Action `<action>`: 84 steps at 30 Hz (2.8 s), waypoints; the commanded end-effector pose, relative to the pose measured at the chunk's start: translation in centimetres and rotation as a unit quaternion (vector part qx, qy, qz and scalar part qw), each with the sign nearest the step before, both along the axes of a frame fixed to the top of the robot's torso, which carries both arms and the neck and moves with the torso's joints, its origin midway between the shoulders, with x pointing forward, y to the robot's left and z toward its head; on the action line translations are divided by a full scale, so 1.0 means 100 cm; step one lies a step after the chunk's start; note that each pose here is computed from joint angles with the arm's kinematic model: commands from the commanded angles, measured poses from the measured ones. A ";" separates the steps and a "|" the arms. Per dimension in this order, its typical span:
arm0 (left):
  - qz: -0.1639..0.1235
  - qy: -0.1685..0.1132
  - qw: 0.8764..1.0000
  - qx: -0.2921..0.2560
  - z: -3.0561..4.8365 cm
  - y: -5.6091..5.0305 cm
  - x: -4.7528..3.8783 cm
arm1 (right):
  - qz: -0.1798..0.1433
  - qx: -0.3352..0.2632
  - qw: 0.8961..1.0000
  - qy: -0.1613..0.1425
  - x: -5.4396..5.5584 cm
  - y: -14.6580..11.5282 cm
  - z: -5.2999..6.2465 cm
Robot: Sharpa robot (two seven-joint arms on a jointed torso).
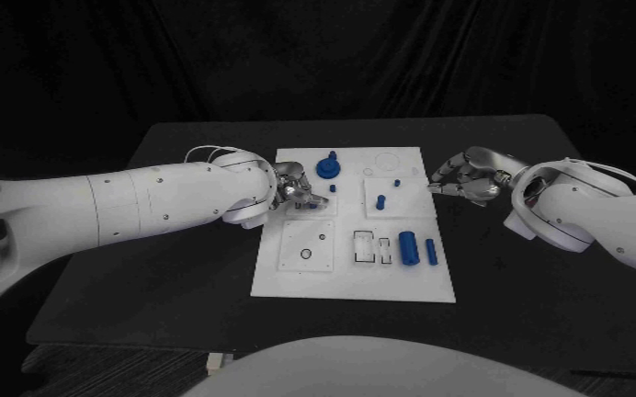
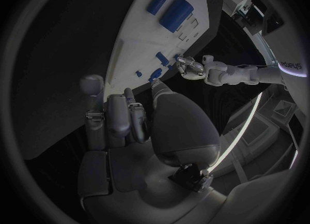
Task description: Assemble the parts on the task board
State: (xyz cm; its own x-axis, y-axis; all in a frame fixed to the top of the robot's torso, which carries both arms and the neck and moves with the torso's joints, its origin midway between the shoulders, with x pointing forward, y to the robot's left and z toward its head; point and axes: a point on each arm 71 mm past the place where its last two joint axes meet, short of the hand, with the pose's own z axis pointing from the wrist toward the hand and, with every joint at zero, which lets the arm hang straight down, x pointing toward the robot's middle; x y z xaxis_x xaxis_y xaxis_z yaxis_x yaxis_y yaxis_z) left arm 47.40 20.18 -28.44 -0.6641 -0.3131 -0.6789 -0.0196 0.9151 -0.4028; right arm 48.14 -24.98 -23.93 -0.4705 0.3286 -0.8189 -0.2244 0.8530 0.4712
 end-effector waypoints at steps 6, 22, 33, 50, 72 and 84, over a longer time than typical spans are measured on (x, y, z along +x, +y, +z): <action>-0.008 0.006 1.000 -0.001 -0.0013 -0.001 -0.0005 | -0.005 -0.004 1.000 0.005 -0.001 -0.001 -0.002; -0.009 0.013 1.000 0.004 -0.0024 0.000 -0.0007 | -0.006 -0.005 1.000 0.006 -0.001 -0.002 -0.002; -0.001 0.006 1.000 0.001 -0.0011 0.003 -0.0009 | -0.007 -0.005 1.000 0.006 -0.001 -0.003 -0.002; -0.001 0.008 1.000 0.003 -0.0012 0.004 -0.0013 | -0.008 -0.005 1.000 0.005 -0.001 -0.002 -0.002; -0.014 -0.015 1.000 0.017 0.0794 0.010 0.0214 | -0.015 -0.001 1.000 -0.005 -0.003 -0.008 0.001; -0.046 0.130 0.989 0.060 0.1025 -0.003 0.0539 | 0.000 0.019 1.000 -0.025 -0.008 -0.001 0.006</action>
State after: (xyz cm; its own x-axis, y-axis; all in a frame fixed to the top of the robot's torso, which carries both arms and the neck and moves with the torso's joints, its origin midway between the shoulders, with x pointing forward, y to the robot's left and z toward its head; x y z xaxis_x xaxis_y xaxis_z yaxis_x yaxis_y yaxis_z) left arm 53.40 20.08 -17.68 -0.7437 -0.2167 -0.6324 -0.0186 0.9524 -0.3044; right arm 47.43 -25.09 -23.62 -0.4593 0.3427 -0.8195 -0.2334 0.8436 0.4836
